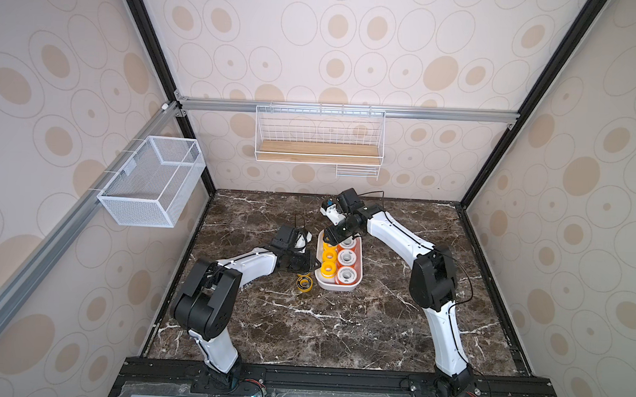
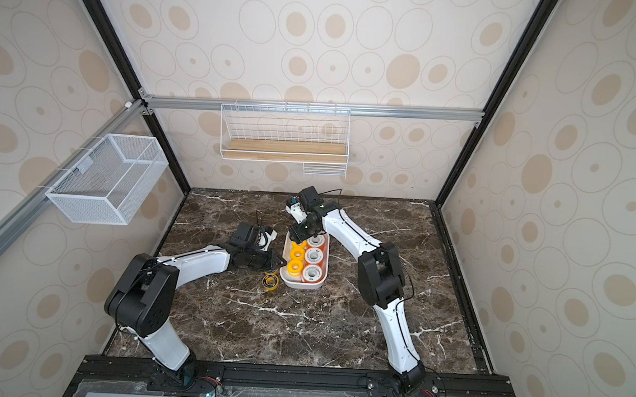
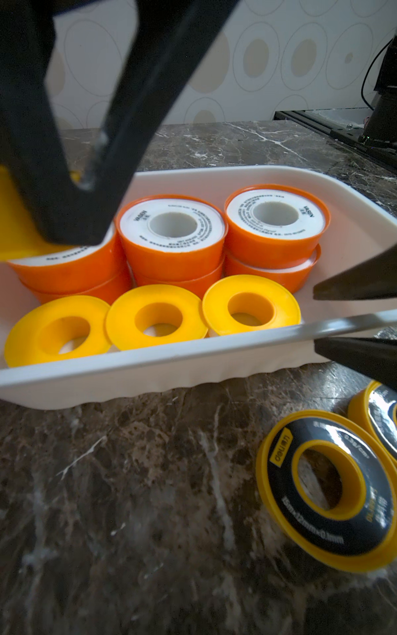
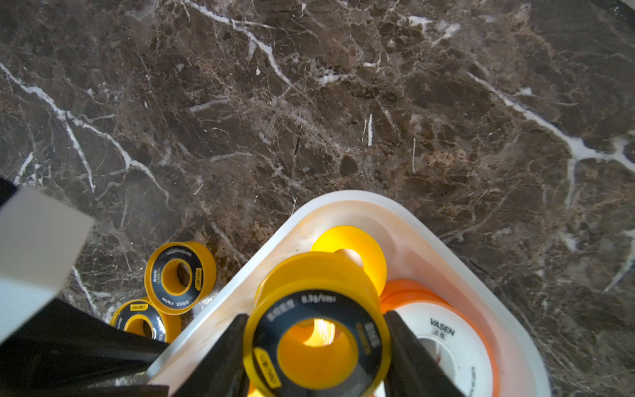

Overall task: Put the sealing tape into the storage box
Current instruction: Move the storage box to the center of the board.

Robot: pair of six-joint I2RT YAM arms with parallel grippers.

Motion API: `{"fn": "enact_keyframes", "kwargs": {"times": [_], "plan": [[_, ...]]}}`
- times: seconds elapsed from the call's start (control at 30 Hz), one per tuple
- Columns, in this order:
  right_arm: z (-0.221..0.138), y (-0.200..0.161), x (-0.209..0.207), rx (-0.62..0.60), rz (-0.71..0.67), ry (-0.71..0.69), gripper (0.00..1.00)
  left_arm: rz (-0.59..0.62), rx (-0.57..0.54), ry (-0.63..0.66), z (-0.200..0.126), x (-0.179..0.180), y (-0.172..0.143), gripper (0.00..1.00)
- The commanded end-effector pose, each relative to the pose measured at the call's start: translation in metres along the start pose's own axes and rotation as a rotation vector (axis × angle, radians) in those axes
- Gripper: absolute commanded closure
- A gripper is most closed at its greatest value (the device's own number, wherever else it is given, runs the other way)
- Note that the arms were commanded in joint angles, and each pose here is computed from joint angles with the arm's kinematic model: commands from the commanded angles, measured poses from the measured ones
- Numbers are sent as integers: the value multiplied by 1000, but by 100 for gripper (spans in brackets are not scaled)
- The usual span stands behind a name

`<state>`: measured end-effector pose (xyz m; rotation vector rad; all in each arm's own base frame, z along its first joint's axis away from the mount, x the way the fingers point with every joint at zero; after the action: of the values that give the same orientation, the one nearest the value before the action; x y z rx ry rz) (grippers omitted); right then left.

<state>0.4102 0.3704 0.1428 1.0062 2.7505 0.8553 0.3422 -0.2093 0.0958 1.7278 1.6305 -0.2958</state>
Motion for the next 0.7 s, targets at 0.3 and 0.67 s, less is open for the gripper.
{"fn": "enact_keyframes", "kwargs": {"times": [0.3,0.67], "plan": [[12,-5,-6,58,-5,-24,42,-4,5,-12,2,-3,7,87],[-8,-15,3,45,-14,-20,43,-44,-10,28,-5,-1,0,93]]}}
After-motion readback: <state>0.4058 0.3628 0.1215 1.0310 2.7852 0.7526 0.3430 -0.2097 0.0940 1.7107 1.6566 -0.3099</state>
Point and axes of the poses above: each gripper's point midway between its finger pads, its own z axis out along the fingers, its own x axis along the line the jaws close on, y = z × x, the point moved 3 cm from there along -z, back along the fingers, and after that the axes turned 1 degree about -z, right-handed, at the moved point
